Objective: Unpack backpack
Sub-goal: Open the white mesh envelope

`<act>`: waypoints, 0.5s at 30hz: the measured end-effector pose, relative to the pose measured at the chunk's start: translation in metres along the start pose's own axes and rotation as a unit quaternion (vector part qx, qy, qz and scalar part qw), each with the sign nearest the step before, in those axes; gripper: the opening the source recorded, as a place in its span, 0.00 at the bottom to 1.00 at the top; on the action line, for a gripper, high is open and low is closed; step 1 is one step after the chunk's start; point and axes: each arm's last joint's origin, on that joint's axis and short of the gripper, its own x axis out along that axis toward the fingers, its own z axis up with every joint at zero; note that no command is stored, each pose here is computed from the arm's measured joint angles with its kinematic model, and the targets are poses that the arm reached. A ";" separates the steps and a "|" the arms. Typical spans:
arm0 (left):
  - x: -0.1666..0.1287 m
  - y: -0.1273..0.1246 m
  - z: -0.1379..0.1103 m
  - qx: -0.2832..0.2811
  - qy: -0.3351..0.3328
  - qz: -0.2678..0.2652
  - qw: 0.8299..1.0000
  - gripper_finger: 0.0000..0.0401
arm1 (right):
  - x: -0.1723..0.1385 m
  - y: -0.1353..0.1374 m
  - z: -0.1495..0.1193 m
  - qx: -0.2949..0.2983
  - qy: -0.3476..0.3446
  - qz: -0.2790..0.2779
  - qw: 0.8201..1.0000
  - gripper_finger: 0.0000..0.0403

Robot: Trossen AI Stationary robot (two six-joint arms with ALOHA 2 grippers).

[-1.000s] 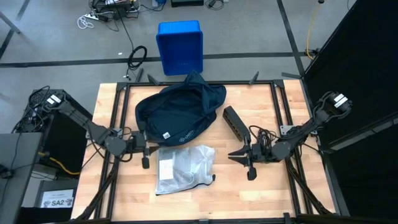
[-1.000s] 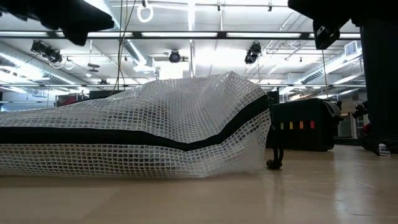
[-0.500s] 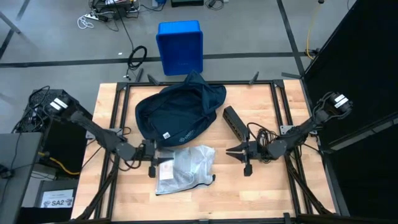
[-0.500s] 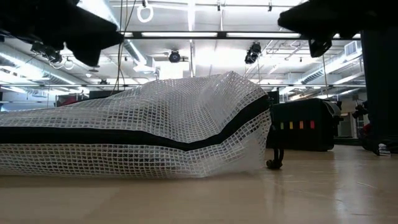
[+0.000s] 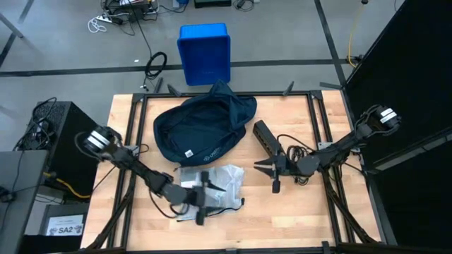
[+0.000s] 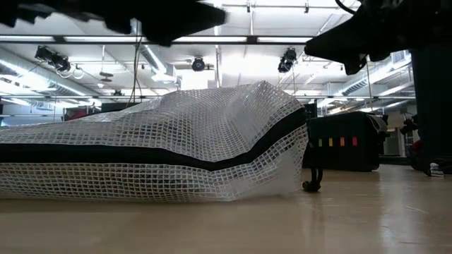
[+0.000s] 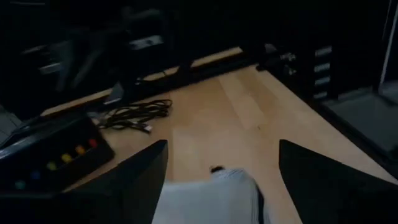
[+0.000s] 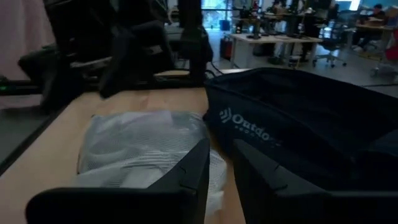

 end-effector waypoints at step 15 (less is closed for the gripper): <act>0.052 -0.027 0.004 -0.002 0.049 0.026 0.998 0.70 | -0.017 0.023 -0.026 0.087 0.146 0.140 0.975 0.02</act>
